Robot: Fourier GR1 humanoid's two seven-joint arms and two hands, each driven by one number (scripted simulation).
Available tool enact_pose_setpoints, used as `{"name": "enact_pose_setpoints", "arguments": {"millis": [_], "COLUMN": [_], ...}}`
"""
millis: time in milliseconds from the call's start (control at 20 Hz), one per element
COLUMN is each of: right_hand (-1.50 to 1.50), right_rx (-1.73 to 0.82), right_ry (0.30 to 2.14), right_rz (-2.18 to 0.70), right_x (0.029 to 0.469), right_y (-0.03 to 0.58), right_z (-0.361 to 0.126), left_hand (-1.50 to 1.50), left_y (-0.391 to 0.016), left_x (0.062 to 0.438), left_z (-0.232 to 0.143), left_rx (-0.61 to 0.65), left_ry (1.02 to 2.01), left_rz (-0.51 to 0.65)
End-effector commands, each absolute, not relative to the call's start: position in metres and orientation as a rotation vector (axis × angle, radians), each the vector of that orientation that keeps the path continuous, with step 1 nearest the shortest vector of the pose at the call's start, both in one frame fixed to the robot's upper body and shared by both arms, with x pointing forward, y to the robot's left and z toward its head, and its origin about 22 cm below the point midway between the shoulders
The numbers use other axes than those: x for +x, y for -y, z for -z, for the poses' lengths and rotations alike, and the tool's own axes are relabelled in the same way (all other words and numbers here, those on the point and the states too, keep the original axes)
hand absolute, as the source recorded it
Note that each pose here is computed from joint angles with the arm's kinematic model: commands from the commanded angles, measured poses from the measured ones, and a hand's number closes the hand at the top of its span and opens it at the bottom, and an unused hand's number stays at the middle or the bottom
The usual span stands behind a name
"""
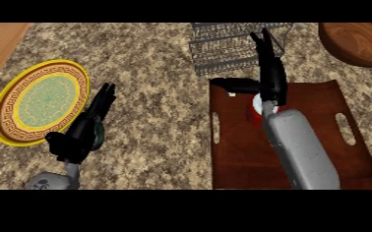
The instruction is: Pick the can from the tray and place it in the tiered basket
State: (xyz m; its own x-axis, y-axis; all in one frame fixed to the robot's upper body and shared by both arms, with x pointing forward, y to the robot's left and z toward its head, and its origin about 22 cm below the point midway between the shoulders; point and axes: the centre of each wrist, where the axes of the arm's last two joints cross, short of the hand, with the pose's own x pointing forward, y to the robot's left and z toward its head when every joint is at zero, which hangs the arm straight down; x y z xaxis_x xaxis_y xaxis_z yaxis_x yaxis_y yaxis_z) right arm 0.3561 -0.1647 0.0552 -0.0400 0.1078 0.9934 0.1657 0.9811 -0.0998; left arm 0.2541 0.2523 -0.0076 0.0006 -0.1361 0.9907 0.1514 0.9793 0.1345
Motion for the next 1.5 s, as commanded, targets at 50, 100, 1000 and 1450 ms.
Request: {"name": "enact_pose_setpoints", "arguments": {"millis": [50, 100, 1000, 1450], "right_hand": [-1.5, -1.5, -1.5, -1.5], "right_rx": [-0.353, -0.406, -0.855, -0.884], "right_ry": [1.721, 1.734, 0.838, 0.767], "right_rz": [0.064, -0.019, -1.06, -1.008], "right_x": [0.359, 0.362, 0.359, 0.332], "right_y": [0.144, 0.15, 0.129, 0.114], "right_z": [-0.051, -0.07, -0.184, -0.22], "left_hand": [0.0, 0.0, 0.0, 0.0], "left_y": [-0.247, -0.233, -0.242, -0.235], "left_x": [0.271, 0.265, 0.262, 0.266], "left_z": [0.003, 0.024, 0.016, 0.012], "left_rx": [-0.072, -0.069, -0.05, -0.051], "left_ry": [1.514, 1.549, 1.52, 1.524], "left_rz": [0.244, 0.219, 0.197, 0.188]}}
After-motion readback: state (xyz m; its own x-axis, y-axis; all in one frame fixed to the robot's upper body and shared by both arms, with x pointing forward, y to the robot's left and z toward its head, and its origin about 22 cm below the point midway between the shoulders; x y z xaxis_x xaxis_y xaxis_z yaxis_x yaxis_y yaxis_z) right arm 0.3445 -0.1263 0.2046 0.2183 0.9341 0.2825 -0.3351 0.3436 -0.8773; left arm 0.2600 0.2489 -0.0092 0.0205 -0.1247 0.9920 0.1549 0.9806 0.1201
